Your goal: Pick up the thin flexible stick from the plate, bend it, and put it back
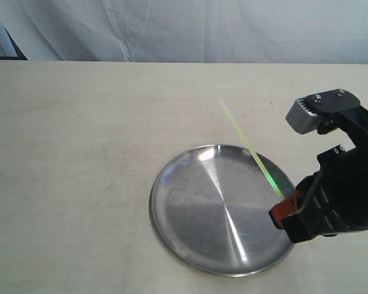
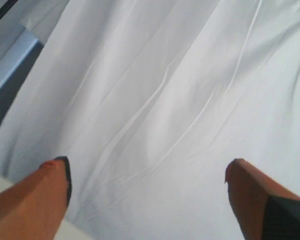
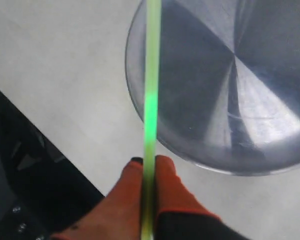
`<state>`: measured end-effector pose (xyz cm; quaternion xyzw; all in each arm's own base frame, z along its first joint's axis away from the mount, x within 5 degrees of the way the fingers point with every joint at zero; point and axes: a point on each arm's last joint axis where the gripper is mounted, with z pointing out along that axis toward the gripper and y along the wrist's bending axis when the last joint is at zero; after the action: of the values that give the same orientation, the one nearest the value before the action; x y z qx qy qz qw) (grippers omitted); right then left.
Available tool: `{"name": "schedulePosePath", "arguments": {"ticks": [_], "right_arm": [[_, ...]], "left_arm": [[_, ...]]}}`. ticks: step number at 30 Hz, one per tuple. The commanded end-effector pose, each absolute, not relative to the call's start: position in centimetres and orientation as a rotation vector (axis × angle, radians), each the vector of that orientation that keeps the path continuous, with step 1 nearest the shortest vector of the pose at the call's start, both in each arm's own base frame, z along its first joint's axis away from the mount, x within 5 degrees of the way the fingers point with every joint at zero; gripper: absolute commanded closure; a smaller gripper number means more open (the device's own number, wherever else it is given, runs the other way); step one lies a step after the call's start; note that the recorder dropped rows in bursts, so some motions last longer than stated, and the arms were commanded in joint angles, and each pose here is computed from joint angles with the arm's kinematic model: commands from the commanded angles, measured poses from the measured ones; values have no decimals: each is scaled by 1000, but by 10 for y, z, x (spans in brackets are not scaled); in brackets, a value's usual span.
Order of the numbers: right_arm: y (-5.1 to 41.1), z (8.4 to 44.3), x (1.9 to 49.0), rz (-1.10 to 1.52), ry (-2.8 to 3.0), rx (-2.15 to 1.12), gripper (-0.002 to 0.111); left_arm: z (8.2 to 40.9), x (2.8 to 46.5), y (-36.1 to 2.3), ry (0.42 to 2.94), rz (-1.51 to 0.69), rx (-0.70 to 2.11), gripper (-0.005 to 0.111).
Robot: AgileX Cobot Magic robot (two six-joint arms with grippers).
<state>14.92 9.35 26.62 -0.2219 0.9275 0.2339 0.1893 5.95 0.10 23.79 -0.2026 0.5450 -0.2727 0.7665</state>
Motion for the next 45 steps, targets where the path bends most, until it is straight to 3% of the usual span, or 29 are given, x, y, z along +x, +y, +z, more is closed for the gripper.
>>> {"name": "schedulePosePath", "arguments": {"ticks": [1, 4, 8, 13, 17, 22, 29, 38, 45], "right_arm": [[95, 279, 142, 715, 2520, -631, 109], [99, 285, 139, 813, 2481, -599, 109], [106, 292, 137, 938, 2404, -613, 109], [111, 292, 136, 1029, 2350, -618, 109], [115, 277, 132, 1163, 2299, -521, 109], [117, 269, 129, 1270, 2231, -480, 109], [122, 256, 142, 1262, 2292, -421, 109], [165, 236, 146, 1371, 2273, -560, 109], [211, 249, 160, 1389, 2221, -770, 109]], "left_arm": [[261, 58, -3, 1154, -716, -454, 26], [270, 64, -11, 1259, -692, -354, 26], [284, 85, -39, 1422, -868, -94, 26], [275, 122, -69, 1779, -1258, 53, 26], [264, 141, -81, 1818, -1651, 72, 26], [241, 162, -84, 1920, -1712, -55, 26], [246, 170, -87, 1823, -1783, -179, 26], [248, 171, -87, 1798, -1791, -198, 26], [247, 171, -87, 1804, -1784, -183, 26]]}}
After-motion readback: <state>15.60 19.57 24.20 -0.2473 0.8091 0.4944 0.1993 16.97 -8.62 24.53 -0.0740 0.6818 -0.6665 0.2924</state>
